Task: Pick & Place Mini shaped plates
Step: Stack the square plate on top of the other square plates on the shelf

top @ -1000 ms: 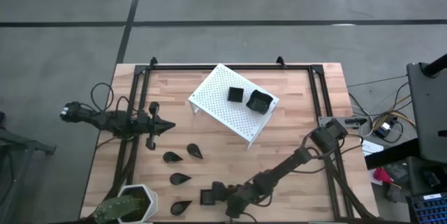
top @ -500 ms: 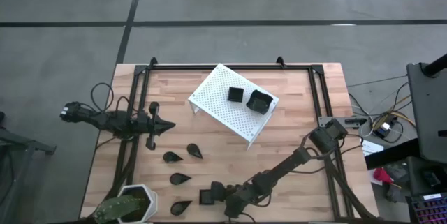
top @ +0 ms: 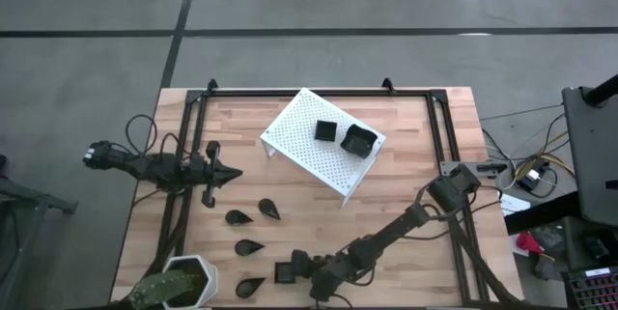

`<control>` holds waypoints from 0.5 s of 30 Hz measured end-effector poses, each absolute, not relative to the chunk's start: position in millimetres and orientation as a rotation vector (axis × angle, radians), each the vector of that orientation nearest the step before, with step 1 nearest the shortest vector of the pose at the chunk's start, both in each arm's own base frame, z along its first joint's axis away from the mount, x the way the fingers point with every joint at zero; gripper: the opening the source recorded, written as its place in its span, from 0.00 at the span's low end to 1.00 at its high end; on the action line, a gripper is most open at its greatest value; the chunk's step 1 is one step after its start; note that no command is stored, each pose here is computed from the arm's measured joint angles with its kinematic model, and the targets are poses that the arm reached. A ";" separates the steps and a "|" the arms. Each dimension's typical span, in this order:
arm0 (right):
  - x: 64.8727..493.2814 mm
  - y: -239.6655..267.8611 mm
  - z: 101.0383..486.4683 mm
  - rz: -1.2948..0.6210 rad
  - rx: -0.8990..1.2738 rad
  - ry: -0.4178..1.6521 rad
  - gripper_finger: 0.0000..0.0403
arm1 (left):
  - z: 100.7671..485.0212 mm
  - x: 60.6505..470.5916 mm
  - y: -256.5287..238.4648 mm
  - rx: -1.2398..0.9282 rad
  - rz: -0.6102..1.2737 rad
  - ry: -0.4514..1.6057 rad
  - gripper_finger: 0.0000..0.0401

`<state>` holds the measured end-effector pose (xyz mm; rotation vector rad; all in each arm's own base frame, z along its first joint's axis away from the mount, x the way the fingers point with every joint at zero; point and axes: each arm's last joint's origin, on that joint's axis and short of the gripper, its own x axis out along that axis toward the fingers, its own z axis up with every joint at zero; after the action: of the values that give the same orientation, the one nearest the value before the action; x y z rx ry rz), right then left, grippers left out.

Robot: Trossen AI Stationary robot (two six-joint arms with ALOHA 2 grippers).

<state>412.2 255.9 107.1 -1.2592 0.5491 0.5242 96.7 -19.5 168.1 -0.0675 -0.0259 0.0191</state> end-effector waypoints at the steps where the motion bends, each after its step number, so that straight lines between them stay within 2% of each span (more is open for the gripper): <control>1: 412.3 255.7 107.2 0.520 -1.251 0.551 0.02 | 168.1 96.7 -19.5 -0.067 0.019 -0.026 0.00; 15: 409.9 257.7 107.0 0.481 -1.183 0.601 0.02 | 168.2 96.7 -19.5 -0.068 0.019 -0.026 0.00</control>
<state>409.9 257.7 107.0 -1.1830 0.6012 0.4813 96.7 -19.5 168.2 -0.0676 -0.0263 0.0191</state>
